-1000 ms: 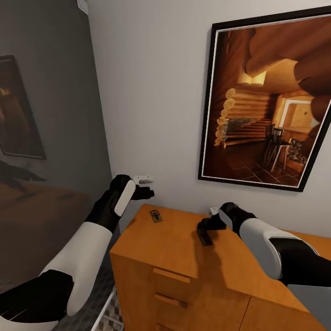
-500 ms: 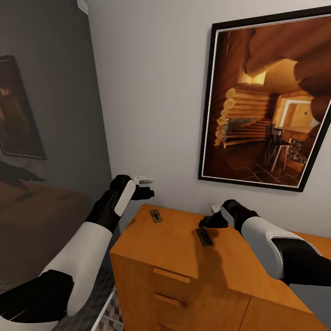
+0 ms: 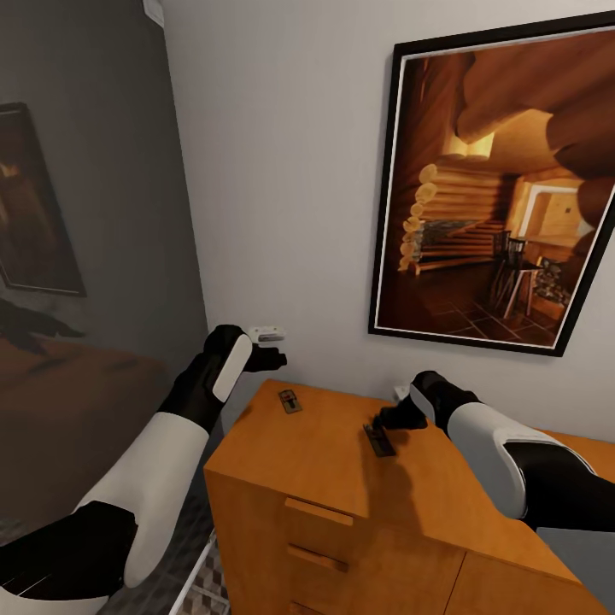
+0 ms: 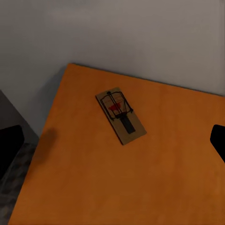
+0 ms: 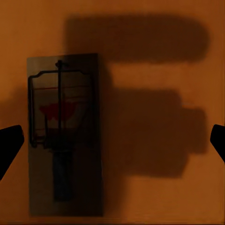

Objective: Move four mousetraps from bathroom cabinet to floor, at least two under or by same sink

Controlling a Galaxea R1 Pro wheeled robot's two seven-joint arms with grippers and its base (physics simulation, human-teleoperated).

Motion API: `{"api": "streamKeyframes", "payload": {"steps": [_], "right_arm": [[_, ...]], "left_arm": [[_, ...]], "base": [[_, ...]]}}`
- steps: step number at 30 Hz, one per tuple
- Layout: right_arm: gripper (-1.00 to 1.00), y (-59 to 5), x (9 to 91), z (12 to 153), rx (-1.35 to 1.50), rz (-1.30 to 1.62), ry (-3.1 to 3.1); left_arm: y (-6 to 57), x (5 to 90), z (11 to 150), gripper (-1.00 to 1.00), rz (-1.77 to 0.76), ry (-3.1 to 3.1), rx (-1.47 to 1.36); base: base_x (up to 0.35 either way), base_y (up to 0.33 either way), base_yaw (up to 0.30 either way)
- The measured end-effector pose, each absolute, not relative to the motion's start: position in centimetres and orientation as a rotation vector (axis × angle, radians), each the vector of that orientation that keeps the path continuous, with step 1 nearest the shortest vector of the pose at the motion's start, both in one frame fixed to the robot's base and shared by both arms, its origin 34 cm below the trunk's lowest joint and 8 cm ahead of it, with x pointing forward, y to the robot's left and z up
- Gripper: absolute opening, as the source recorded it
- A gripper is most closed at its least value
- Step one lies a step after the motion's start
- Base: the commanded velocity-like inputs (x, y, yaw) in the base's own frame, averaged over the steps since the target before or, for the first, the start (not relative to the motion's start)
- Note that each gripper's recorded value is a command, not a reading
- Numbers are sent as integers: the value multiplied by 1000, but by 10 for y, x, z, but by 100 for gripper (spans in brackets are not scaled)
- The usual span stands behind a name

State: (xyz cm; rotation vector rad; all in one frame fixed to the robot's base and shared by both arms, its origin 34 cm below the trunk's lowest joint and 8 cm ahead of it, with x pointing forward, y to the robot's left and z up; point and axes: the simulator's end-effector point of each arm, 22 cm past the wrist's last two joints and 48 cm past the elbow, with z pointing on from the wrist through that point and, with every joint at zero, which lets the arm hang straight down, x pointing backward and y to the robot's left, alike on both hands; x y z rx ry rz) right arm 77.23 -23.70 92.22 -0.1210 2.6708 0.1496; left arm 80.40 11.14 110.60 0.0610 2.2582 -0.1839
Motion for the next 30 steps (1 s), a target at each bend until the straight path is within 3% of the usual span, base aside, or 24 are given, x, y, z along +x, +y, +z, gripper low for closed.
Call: {"api": "streamKeyframes", "payload": {"steps": [30], "right_arm": [[100,-232,774,924,-132,145,2662]], "left_arm": [[112,804,1106,100,-183,2257,60]], "base": [[-34,33,0]]}}
